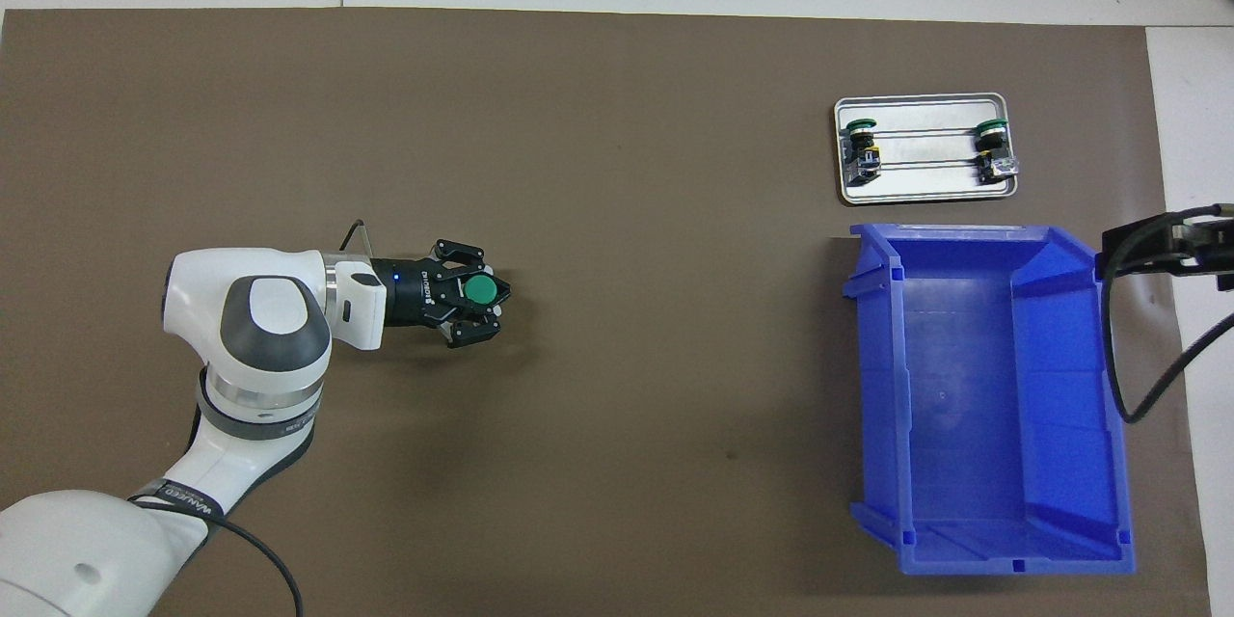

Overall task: Place and press button with both arms
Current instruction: 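Press down on the green button with the left gripper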

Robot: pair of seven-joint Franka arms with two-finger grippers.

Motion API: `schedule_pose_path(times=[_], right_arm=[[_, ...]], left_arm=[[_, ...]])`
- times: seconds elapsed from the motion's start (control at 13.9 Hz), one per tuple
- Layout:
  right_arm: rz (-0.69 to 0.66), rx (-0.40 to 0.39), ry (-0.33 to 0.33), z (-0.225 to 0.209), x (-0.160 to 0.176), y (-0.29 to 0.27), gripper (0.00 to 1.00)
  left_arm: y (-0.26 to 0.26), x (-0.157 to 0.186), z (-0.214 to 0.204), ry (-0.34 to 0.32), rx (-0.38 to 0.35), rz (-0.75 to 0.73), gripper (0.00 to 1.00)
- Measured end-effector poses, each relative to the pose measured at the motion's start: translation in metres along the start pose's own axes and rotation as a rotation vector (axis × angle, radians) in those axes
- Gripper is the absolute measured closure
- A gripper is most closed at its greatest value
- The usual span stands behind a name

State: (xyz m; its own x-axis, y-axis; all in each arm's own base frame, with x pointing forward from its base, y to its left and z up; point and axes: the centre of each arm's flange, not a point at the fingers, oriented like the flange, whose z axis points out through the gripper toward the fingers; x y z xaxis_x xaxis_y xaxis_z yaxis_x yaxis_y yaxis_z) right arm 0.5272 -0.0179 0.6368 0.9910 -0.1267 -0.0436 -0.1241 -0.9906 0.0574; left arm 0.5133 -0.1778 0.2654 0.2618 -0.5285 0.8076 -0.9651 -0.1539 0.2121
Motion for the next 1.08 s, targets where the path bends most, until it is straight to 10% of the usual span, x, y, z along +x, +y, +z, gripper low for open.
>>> schedule_pose_path(times=[0.79,1.08], right_arm=[[0.0,0.0,-0.005,0.002,0.0,0.0,0.0],[0.0,0.0,-0.006,0.003,-0.001,0.0,0.0]], left_arm=[[0.011,-0.048,-0.024,0.114,-0.089,0.129,0.9],[0.013,-0.048,-0.022,0.119,-0.097,0.134,0.69]])
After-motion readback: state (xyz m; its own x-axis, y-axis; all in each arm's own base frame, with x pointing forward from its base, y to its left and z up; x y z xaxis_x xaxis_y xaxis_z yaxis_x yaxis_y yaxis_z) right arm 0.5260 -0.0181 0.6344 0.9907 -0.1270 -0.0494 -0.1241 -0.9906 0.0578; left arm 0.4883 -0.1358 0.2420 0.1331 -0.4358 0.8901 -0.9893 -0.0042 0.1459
